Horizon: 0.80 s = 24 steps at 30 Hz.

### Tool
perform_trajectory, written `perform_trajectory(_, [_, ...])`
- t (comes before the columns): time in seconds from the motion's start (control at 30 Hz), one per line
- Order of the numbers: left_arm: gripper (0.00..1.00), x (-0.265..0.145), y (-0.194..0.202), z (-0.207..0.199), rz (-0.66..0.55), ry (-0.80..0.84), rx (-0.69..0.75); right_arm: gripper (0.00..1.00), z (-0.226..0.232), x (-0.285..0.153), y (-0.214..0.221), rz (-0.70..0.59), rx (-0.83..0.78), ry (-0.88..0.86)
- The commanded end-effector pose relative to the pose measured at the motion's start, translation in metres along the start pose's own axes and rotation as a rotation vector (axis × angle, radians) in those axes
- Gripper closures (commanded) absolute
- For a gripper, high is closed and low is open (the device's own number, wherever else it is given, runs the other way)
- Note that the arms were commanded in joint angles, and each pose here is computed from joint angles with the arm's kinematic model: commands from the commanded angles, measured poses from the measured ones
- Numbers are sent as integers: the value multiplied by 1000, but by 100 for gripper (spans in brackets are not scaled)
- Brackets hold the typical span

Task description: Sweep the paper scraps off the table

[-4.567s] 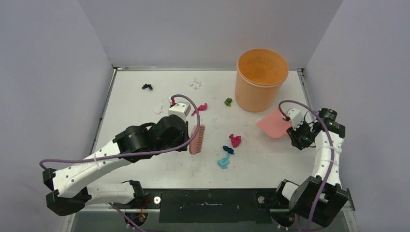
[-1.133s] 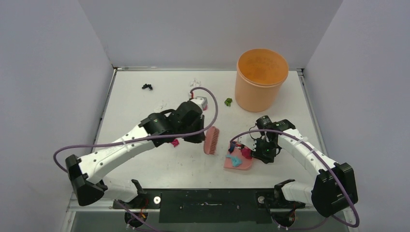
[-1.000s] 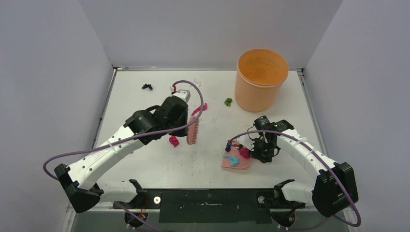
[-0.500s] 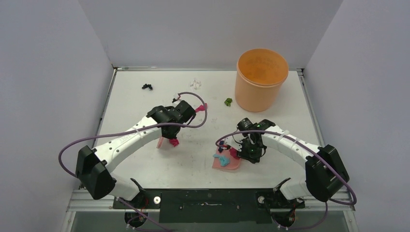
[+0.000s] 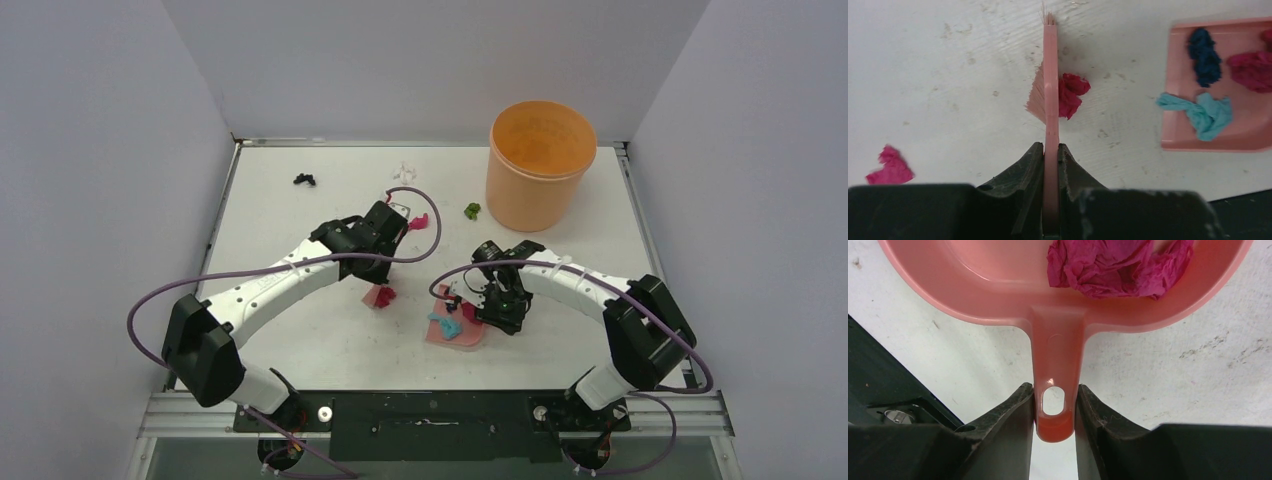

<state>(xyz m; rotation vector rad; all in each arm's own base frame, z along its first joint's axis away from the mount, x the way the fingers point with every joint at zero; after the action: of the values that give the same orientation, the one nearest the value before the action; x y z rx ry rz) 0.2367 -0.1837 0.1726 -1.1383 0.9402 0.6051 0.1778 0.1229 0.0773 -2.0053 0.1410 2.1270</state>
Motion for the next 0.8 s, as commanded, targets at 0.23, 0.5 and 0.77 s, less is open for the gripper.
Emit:
perform_trajectory(0.23, [100, -40, -11, -62, -221, 546, -211, 95, -6, 8, -30, -36, -2, -6])
perform_trajectory(0.5, [100, -72, -19, -58, -329, 647, -296, 95, -1, 4, -36, -89, -9, -7])
perform_trajectory(0.77, [100, -92, -12, -23, -391, 491, -338, 95, 2, 6, -32, -127, -17, 19])
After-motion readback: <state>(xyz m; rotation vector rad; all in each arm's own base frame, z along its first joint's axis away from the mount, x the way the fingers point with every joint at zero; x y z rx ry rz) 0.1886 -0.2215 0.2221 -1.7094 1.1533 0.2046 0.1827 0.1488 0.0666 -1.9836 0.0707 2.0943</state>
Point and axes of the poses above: each gripper's point midway between its finger pads, its own x axis out along the fingers, its own z axis along the line the jaws close on, y = z × x, the point moved 4 cm from there along -x, back along the fingers
